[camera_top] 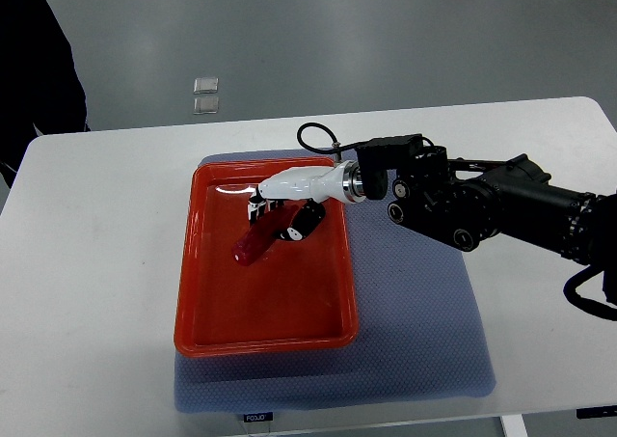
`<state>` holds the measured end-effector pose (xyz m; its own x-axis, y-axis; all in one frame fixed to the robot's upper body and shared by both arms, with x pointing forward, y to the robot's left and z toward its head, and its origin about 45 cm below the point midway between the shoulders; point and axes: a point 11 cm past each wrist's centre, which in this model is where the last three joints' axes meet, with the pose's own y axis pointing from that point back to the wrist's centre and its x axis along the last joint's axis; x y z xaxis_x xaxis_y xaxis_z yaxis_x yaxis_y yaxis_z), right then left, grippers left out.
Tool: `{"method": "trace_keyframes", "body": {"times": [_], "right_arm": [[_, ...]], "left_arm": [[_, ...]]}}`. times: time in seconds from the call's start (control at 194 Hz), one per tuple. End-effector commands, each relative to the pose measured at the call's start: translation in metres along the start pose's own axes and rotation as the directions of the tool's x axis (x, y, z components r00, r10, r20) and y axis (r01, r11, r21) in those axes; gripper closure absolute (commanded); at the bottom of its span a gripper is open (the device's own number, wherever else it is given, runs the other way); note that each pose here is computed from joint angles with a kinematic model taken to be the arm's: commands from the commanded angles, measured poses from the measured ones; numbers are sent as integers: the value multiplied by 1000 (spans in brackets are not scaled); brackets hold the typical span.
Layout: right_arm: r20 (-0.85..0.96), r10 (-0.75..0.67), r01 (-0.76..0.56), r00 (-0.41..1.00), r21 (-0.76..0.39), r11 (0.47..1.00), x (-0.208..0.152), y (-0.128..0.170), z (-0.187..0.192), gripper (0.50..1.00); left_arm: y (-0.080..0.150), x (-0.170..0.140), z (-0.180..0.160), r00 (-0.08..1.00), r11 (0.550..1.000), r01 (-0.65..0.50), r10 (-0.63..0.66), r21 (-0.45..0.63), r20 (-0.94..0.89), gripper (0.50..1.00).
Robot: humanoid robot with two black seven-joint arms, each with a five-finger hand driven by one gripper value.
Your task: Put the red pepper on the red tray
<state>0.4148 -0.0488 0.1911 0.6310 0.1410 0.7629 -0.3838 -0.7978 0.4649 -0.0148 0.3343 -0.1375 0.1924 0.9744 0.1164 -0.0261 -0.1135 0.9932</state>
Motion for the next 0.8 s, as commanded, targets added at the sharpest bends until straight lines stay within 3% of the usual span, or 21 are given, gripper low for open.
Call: {"method": "trace_keyframes", "body": {"times": [0.0, 0.186, 0.408, 0.614, 0.795], "right_arm": [[25, 10, -10, 1000, 0, 1000, -3, 0, 2, 634], [74, 38, -38, 997, -6, 999, 3, 7, 8, 605], [469, 173, -194, 866, -4, 981, 40, 35, 26, 595], [839, 290, -302, 460, -159, 940, 17, 72, 80, 593], [954, 294, -439, 55, -241, 866, 2, 110, 115, 591]], "left_arm": [[0, 0, 0, 1000, 1000, 0, 0, 0, 0, 500], [0, 0, -1, 1000, 1000, 0, 0, 2, 0, 500], [0, 0, -1, 1000, 1000, 0, 0, 2, 0, 500], [0, 0, 0, 1000, 1000, 0, 0, 0, 0, 500], [0, 0, 0, 1000, 1000, 0, 0, 0, 0, 500]]}}
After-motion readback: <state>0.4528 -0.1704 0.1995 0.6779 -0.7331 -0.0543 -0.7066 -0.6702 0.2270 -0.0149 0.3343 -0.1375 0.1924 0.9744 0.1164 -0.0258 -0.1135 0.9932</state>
